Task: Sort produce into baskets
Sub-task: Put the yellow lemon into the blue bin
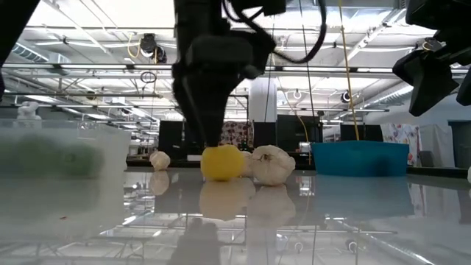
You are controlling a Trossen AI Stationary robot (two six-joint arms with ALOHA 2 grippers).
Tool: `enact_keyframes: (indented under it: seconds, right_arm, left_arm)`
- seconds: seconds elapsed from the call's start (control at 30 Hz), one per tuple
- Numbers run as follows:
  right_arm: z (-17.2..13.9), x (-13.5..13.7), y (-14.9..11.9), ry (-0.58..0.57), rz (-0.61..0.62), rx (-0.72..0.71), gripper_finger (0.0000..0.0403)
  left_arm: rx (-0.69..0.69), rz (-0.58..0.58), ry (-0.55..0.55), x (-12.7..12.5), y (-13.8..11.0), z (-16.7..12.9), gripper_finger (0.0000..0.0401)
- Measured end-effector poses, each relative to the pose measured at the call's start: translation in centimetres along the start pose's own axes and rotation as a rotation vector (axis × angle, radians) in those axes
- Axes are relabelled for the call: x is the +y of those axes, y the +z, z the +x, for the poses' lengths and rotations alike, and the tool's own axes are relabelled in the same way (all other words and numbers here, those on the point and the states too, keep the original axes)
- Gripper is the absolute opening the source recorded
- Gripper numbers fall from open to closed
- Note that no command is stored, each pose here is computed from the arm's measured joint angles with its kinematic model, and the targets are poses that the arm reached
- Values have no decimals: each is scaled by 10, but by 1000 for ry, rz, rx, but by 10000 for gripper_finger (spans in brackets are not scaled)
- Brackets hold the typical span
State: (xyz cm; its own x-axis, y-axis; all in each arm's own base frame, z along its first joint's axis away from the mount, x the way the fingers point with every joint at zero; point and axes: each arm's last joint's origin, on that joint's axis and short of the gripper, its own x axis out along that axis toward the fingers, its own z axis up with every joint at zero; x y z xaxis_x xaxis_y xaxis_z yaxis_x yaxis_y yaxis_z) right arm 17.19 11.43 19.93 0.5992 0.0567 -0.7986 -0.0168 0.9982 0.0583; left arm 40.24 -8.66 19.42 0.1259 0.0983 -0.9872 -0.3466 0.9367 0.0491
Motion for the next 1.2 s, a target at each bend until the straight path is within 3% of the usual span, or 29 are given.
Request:
enact_keyframes:
  seconds: [0.07,0.23,0.57,1.07,1.2]
  right_arm:
    - [0,0,0,1,25,-1,270]
    - [-1,2,-1,7,94,-2,270]
    - [-4,12,-7,43,67,3,270]
    - [-10,23,-15,47,39,-17,270]
    - [-10,24,-15,31,96,-36,270]
  left_arm:
    - [-15,-41,-14,5,6,-3,318]
    - [13,-379,-102,20,20,0,318]
    - [7,-495,-80,22,21,4,318]
    - [48,-552,-114,21,11,30,318]
    - [38,-546,-115,21,11,31,318]
